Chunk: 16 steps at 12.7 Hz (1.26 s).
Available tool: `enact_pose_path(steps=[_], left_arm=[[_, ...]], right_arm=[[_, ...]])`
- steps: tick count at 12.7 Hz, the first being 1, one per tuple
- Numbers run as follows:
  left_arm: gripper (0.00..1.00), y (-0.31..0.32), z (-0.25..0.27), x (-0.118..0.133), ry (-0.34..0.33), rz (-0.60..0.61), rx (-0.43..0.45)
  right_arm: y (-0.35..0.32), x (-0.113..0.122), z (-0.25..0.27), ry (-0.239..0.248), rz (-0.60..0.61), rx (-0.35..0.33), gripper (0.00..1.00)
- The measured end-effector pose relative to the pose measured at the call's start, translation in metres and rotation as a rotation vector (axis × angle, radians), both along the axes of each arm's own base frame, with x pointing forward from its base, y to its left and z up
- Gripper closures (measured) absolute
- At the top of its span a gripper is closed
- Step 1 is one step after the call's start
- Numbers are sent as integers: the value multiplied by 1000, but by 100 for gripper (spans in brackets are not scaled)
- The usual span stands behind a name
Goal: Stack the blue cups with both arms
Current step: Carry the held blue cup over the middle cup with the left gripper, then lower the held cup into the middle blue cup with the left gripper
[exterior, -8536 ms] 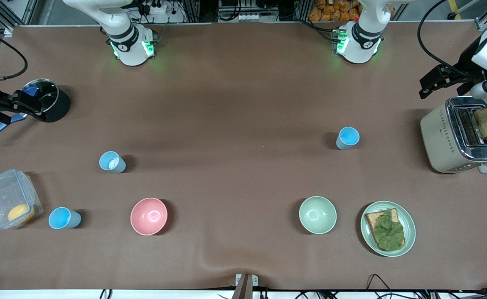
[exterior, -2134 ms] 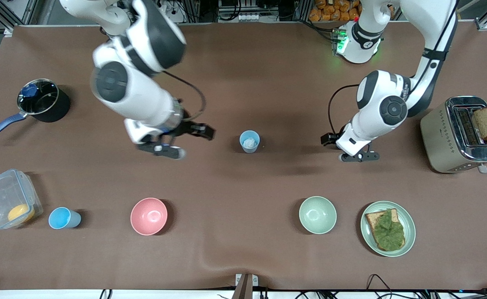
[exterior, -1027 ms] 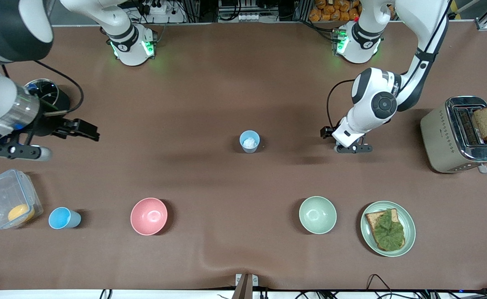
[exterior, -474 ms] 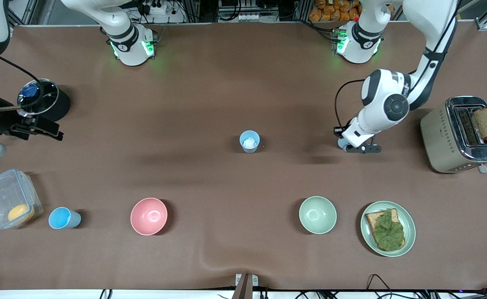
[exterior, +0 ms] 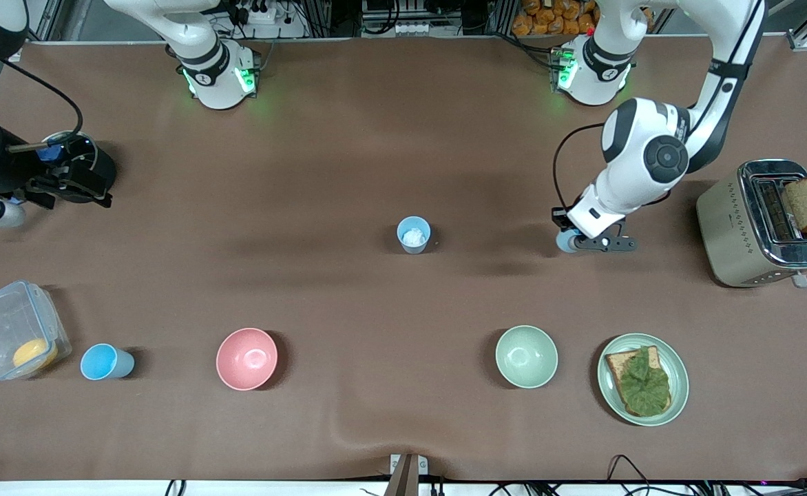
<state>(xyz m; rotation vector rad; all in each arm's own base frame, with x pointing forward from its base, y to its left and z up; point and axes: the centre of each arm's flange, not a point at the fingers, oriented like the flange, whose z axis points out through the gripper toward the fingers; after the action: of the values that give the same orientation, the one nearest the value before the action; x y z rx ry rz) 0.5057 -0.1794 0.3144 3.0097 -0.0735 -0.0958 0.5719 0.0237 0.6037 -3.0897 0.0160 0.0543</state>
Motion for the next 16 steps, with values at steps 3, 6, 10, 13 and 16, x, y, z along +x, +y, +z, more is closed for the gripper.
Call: enact_pose_path(steps=[3,6,10,13,16], left_arm=[[96,-56,54,11,-57,-22,-53],[96,-117,87,5,-86,-14,-85],[96,-205,91,-17,-45,40,-107],[96,-254,83,-34,-15,80,-113],[96,-299,68,-44,3,115,-107]], right_arm=[[-3,0,-5,11,-6,-1,0],[-3,-1,-7,16,-5,-2,0],[-3,-1,-7,18,-6,-2,0],[-3,-1,-8,23,-4,-2,0],[-2,-2,-8,26,-4,-2,0]])
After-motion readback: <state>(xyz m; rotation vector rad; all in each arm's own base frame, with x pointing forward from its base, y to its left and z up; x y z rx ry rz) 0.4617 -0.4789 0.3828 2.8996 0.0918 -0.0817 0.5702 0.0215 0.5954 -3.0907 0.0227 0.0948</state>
